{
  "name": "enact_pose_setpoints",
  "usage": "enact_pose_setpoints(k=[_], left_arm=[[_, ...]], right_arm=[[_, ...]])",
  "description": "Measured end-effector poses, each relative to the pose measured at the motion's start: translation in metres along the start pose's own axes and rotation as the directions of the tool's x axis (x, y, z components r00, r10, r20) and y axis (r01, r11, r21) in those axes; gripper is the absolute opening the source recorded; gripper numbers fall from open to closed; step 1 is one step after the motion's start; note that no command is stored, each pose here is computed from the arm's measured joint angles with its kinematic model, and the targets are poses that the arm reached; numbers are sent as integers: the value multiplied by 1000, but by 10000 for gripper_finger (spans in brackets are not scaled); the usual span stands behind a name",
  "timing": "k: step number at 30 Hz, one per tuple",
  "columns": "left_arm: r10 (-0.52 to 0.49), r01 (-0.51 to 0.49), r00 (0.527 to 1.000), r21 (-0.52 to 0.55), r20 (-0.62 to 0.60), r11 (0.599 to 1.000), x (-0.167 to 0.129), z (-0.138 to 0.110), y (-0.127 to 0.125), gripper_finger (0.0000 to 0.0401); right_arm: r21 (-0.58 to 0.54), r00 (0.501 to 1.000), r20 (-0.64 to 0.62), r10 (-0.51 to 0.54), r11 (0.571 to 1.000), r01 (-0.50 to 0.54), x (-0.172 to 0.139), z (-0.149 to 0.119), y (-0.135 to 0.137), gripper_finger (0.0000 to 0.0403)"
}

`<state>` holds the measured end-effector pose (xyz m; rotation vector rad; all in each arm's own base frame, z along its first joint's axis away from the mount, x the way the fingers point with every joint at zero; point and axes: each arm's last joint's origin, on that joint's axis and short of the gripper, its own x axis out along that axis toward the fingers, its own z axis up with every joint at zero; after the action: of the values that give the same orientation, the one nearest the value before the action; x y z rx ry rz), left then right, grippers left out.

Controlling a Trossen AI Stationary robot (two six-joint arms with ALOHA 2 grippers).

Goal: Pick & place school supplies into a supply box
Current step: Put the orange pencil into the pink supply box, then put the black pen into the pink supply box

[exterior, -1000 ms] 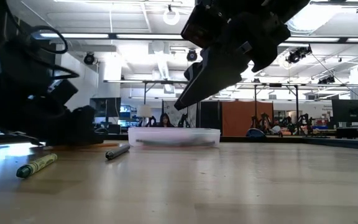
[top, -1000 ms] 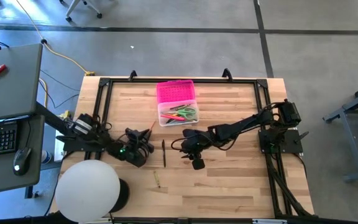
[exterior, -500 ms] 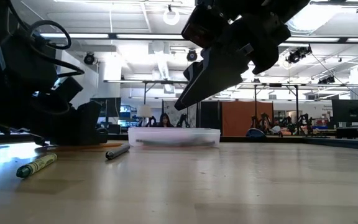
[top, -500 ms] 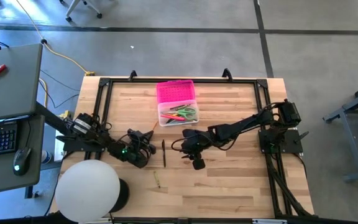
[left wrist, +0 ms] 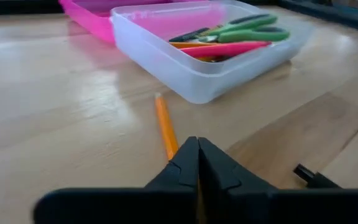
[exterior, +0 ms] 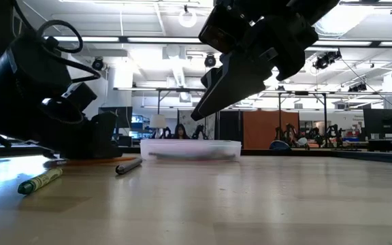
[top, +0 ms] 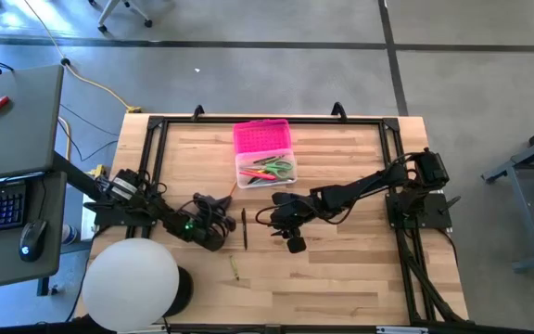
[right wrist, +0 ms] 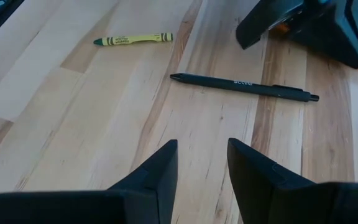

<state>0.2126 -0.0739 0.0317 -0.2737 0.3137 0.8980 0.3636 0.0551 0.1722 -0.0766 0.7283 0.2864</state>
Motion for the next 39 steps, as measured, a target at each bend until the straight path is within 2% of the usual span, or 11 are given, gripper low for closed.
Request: enact_pose_setpoints(k=[4,8,12,18,23,29,34,36,39], left_arm=[[0,2,1000,109,-14,994,1,1,-6,96],[7,-4,1000,122,-25,993,2,2,-12,129],[56,-51,998,114,-35,992,2,2,-15,129],[121,-103,989,202,-83,974,2,9,-28,103],[154,-151,953,33,-260,988,7,32,-39,86],[96,-105,949,-16,-300,994,0,54,-43,77],[21,-45,917,-53,-399,998,-10,67,-45,78],[-25,-11,920,-89,-392,996,-20,71,-49,75],[-44,18,954,-88,-296,996,-36,81,-56,65]], right_arm=[[-6,1000,0,1,1000,-1,0,0,1,119],[-17,1000,0,3,1000,-3,0,0,1,119],[-27,1000,0,4,1000,-4,0,0,2,119],[-64,1000,0,5,998,-5,0,0,2,119],[-65,1000,0,12,998,-12,0,0,2,119],[-65,999,-1,49,997,-49,0,0,3,119],[-66,998,-3,62,996,-62,0,0,5,119],[-69,998,-4,63,996,-63,0,0,6,119],[-70,998,-4,64,996,-64,1,0,6,119]])
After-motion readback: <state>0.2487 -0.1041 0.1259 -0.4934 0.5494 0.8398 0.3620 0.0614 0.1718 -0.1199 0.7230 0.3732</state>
